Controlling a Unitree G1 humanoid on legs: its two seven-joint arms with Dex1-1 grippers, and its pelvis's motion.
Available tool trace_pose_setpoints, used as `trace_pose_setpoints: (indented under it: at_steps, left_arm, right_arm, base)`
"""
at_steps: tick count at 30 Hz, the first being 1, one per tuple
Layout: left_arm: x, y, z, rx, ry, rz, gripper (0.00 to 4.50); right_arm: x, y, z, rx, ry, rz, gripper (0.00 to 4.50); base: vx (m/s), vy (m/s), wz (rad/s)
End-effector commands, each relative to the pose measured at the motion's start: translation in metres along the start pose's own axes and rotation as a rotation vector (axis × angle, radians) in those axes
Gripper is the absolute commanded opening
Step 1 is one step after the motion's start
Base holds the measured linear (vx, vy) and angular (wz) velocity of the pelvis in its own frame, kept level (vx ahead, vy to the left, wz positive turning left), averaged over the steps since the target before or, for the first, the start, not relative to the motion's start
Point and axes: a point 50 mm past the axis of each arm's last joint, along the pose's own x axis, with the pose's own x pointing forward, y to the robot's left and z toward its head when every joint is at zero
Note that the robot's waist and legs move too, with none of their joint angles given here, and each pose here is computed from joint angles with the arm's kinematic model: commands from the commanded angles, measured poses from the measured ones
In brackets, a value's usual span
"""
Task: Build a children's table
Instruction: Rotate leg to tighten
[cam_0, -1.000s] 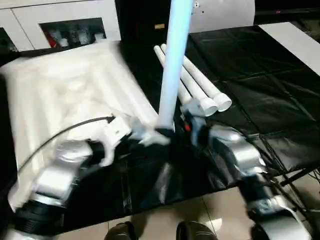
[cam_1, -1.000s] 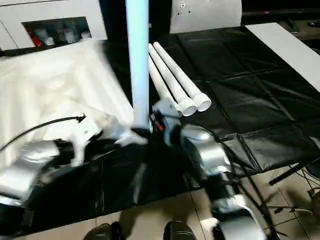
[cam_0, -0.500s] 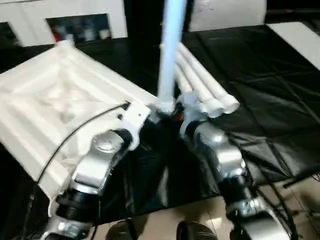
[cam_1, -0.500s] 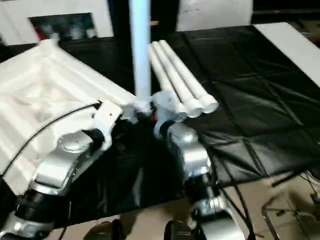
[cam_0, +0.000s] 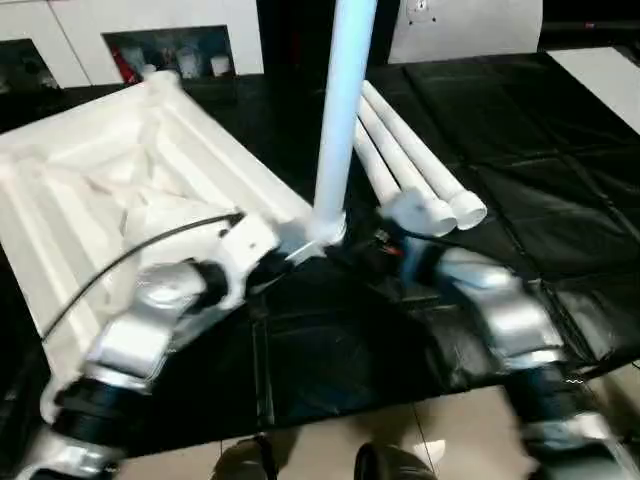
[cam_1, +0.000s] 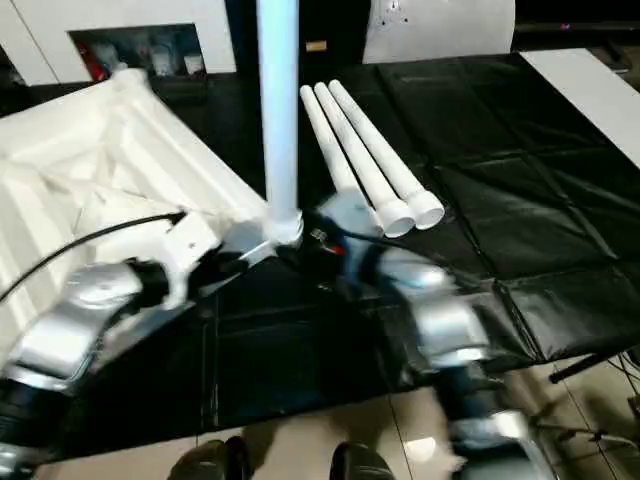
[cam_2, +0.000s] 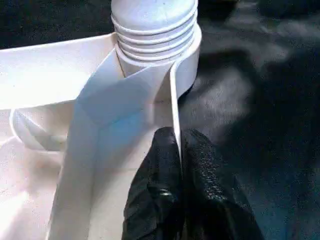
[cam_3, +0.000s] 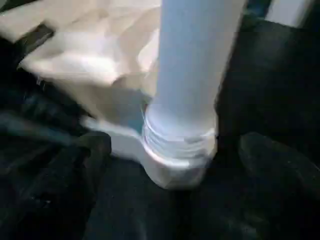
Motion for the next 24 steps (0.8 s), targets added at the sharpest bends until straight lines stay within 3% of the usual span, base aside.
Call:
trace_pose_setpoints:
  at_steps: [1,6,8,15,24]
  left_arm:
    - [0.001,-0.012,-0.010,0.048,0.035,-0.153,0.00]
    - [-0.006,-0.016,-0.010,0.121,0.014,-0.297,0.00]
    - [-0.012,-0.017,-0.011,0.148,0.005,-0.425,0.00]
    - [-0.017,-0.015,-0.013,0.191,0.025,-0.537,0.00]
    - [-0.017,-0.003,-0.016,0.235,0.066,-0.538,0.00]
  right_arm:
    - [-0.004,0.006,0.005,-0.042,-0.007,0.117,4.45]
    - [-0.008,0.007,0.000,-0.066,0.058,0.213,4.45]
    - [-0.007,0.009,0.000,-0.102,0.080,0.309,4.45]
    - [0.000,0.009,-0.002,-0.142,0.117,0.399,4.45]
    - [-0.002,0.011,-0.003,-0.108,0.144,0.531,3.64]
  base:
    - [0.000,0.000,0.00]
    - [0.000,0.000,0.00]
    - [0.000,0.000,0.00]
    - [0.000,0.000,0.00]
    - [0.000,0.000,0.00]
